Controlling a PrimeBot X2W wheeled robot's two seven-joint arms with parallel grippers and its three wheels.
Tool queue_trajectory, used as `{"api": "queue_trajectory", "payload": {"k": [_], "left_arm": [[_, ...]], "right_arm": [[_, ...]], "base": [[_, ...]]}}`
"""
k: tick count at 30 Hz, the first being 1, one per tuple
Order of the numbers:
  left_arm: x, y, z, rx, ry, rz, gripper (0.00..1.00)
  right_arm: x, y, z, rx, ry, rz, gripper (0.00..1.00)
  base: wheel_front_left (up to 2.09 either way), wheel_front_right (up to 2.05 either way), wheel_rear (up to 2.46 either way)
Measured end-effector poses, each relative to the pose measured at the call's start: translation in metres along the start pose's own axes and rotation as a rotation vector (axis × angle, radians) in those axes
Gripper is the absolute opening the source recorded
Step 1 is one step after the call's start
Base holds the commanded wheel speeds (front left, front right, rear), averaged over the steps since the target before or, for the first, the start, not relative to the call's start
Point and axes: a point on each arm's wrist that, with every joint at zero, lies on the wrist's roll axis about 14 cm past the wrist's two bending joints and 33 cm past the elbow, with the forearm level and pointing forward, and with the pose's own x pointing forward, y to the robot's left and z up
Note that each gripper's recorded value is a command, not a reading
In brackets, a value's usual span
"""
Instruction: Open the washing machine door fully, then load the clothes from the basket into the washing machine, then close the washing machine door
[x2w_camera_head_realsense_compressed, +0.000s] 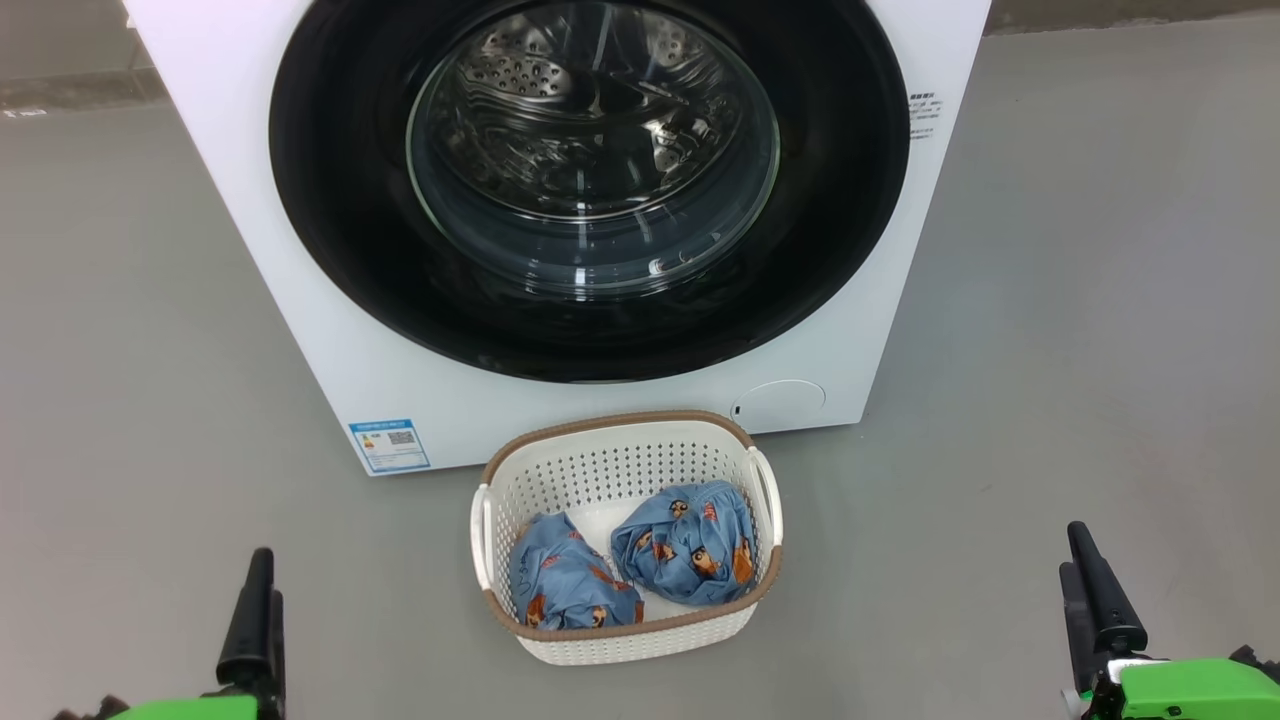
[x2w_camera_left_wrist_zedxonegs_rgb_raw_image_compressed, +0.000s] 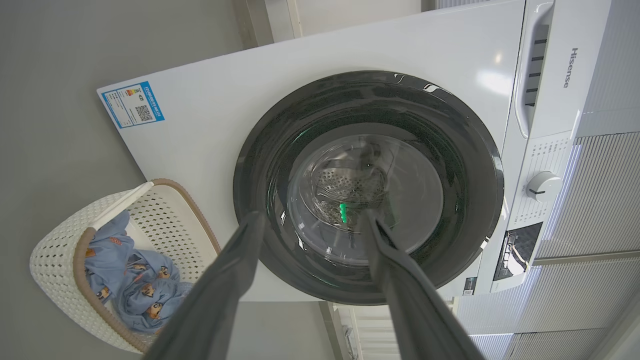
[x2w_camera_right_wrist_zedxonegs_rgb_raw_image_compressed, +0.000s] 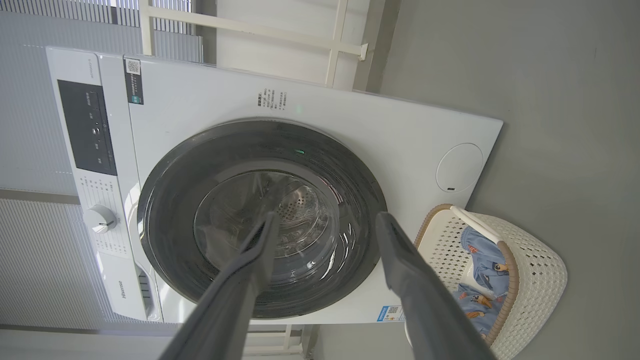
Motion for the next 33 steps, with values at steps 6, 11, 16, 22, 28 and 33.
{"api": "queue_trajectory", "payload": {"k": [6,11,16,22,28,33], "left_arm": [[0.003,-0.005,0.0,0.116,0.005,-0.014,1.0],[0.003,-0.005,0.0,0.247,0.006,-0.015,1.0],[0.003,-0.008,-0.001,0.357,0.001,-0.024,1.0],[0.003,-0.009,-0.001,0.479,-0.003,-0.031,1.0],[0.003,-0.01,-0.003,0.579,-0.004,-0.037,1.0],[0.003,-0.011,-0.004,0.645,-0.008,-0.044,1.0]], "right_arm": [[0.001,-0.001,0.003,-0.095,-0.007,-0.003,1.0],[0.002,-0.001,0.004,-0.179,-0.009,-0.004,1.0],[0.002,0.001,0.004,-0.283,-0.012,0.002,1.0],[0.002,0.003,0.004,-0.435,-0.01,0.011,1.0],[0.004,0.005,0.002,-0.598,-0.006,0.022,1.0],[0.004,0.007,0.0,-0.721,0.0,0.032,1.0]], "base": [[0.0,0.0,0.0],[0.0,0.0,0.0],[0.0,0.0,0.0],[0.0,0.0,0.0],[0.0,0.0,0.0],[0.0,0.0,0.0]]}}
